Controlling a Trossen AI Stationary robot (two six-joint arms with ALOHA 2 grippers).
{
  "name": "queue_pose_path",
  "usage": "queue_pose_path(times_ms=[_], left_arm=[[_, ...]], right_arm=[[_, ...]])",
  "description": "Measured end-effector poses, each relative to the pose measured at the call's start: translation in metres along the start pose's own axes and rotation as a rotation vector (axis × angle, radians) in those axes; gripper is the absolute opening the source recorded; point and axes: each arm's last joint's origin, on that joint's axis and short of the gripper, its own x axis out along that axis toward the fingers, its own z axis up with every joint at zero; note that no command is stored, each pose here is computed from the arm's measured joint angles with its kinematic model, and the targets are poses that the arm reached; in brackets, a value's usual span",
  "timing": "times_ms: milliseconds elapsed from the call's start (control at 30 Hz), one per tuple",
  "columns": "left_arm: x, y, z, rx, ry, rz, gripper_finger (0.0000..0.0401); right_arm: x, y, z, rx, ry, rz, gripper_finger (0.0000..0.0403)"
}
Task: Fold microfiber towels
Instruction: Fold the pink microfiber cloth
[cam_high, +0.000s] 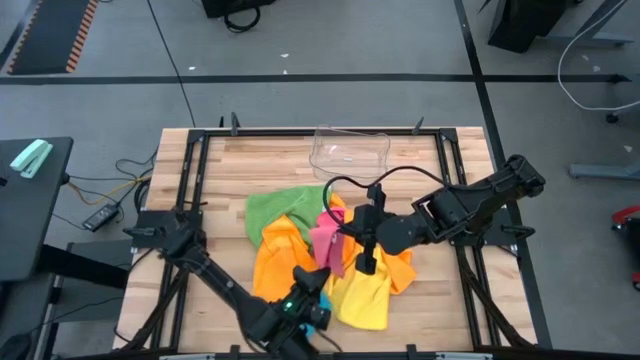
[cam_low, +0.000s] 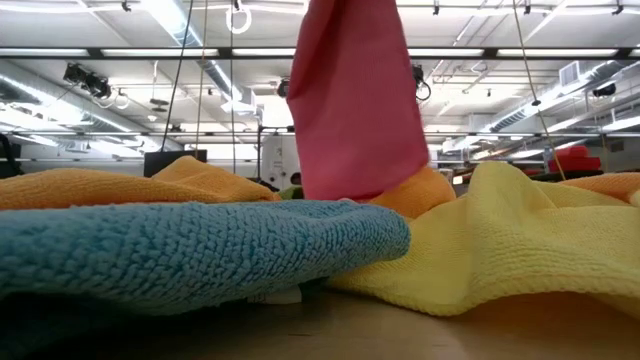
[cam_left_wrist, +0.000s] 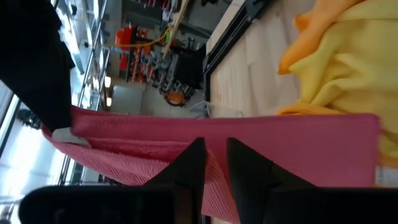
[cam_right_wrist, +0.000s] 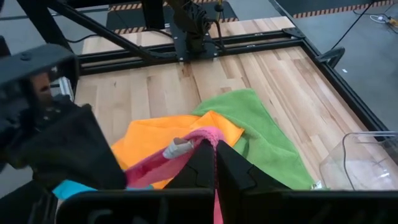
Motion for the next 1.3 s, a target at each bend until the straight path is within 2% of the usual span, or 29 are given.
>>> queue_pose_path(times_ms=[200,433,533,633,867,967,1100,1300], left_arm=[[-0.007,0.001,-0.006,0.03,0.009,-0.004,0.0058],[0.002,0.007,-0.01,-0.028,0.041,0.0,0.0041],[0.006,0.007,-0.01,-0.058,0.062,-0.057,0.0041],[0.008,0.007,-0.012,-0.09,0.074,-0.065,0.0062],[0.015,0.008,-0.012,-0.153,0.095,-0.078,0.0168],[0.026,0.01,-0.013,-0.195,0.126,-0.103,0.0199],[0.038,0.013,-0.013,-0.278,0.148,-0.092,0.0212],[0.038,0.012,-0.008,-0.334,0.13,-0.093,0.019]], right_arm=[[-0.001,0.002,-0.001,-0.006,0.004,0.011,0.0004],[-0.003,0.006,-0.003,-0.008,0.009,0.032,0.0004],[-0.003,0.005,-0.002,-0.011,0.0,0.012,0.0004],[-0.003,0.005,-0.002,-0.01,-0.003,0.007,0.0004],[-0.003,0.005,-0.002,-0.009,-0.005,0.004,0.0004],[-0.003,0.005,-0.002,-0.008,-0.008,0.006,0.0004],[-0.003,0.005,-0.001,-0.008,-0.013,0.007,0.0004],[-0.003,0.004,-0.001,-0.015,-0.027,-0.03,0.0004]])
